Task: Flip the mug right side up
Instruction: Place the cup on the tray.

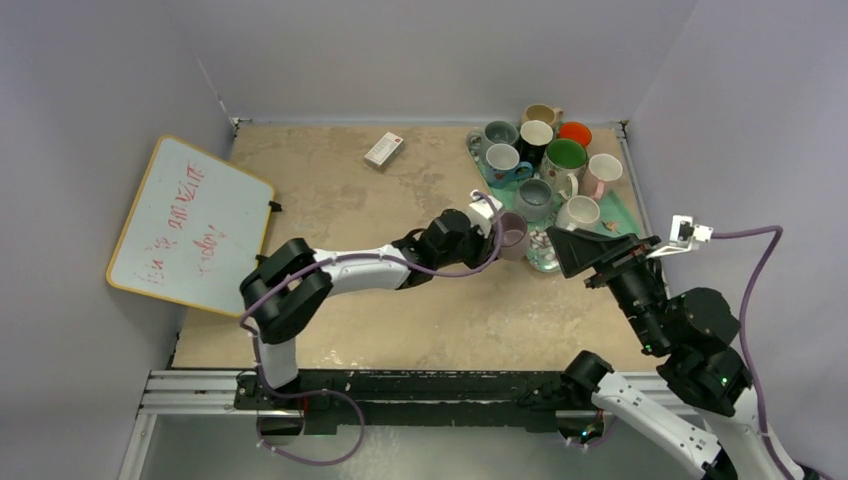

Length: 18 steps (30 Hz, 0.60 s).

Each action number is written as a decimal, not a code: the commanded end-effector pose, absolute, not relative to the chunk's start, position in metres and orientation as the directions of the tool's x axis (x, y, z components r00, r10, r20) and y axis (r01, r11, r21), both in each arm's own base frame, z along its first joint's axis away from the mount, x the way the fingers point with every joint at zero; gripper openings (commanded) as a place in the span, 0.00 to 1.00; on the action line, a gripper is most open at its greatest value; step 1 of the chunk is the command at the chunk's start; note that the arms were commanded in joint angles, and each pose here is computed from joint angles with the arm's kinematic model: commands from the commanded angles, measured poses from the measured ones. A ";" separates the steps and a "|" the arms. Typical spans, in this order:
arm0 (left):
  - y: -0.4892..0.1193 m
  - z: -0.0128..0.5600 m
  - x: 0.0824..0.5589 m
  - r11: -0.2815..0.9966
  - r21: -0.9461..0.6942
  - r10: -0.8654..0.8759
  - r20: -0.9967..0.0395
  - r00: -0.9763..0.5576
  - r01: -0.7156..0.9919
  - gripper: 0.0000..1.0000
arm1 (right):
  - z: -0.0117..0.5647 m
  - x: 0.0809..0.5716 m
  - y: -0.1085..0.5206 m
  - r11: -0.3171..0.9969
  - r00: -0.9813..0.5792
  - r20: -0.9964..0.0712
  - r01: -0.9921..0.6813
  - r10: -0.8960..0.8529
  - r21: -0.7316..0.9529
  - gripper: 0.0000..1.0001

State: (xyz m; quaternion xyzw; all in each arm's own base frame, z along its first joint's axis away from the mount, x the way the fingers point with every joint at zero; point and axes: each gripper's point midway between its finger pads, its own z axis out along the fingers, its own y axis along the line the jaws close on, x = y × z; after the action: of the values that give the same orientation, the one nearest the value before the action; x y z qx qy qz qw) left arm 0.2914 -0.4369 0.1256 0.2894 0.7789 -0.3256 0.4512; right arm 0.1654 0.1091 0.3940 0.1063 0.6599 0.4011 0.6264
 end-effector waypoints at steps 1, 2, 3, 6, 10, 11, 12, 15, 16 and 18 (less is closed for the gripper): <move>-0.485 0.199 0.311 0.549 -0.203 0.006 -0.969 -0.247 0.811 0.00 | 0.404 0.161 0.094 0.671 -0.152 -0.745 -0.344 0.650 0.656 0.99; -0.490 0.197 0.312 0.545 -0.197 0.007 -0.971 -0.239 0.815 0.00 | 0.404 0.161 0.094 0.671 -0.154 -0.744 -0.343 0.650 0.658 0.99; -0.496 0.197 0.313 0.541 -0.192 0.006 -0.973 -0.232 0.819 0.00 | 0.404 0.161 0.094 0.669 -0.154 -0.742 -0.342 0.653 0.660 0.99; -0.514 0.198 0.316 0.524 -0.181 -0.003 -0.978 -0.211 0.832 0.00 | 0.401 0.160 0.092 0.668 -0.154 -0.738 -0.336 0.657 0.664 0.99; -0.533 0.184 0.318 0.503 -0.159 0.030 -0.979 -0.201 0.849 0.00 | 0.403 0.157 0.086 0.670 -0.145 -0.738 -0.331 0.660 0.664 0.99; -0.537 0.183 0.319 0.501 -0.154 0.035 -0.980 -0.198 0.852 0.00 | 0.404 0.156 0.085 0.673 -0.142 -0.739 -0.330 0.658 0.662 0.99; -0.539 0.180 0.319 0.500 -0.151 0.041 -0.980 -0.197 0.853 0.00 | 0.405 0.155 0.083 0.674 -0.138 -0.740 -0.329 0.658 0.661 0.99; -0.544 0.172 0.322 0.508 -0.147 0.049 -0.979 -0.199 0.849 0.00 | 0.406 0.154 0.078 0.680 -0.124 -0.742 -0.323 0.659 0.658 0.99; -0.545 0.169 0.323 0.513 -0.146 0.056 -0.978 -0.203 0.846 0.00 | 0.407 0.153 0.077 0.680 -0.121 -0.741 -0.323 0.660 0.659 0.99; -0.548 0.164 0.326 0.518 -0.143 0.067 -0.976 -0.206 0.843 0.00 | 0.406 0.152 0.075 0.681 -0.117 -0.741 -0.322 0.661 0.658 0.99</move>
State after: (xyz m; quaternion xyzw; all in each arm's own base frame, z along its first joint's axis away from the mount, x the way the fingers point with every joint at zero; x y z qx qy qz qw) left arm 0.3114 -0.5236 0.1044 0.3425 0.7422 -0.3319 0.4708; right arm 0.1591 0.0909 0.3900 0.1215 0.6660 0.3789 0.6310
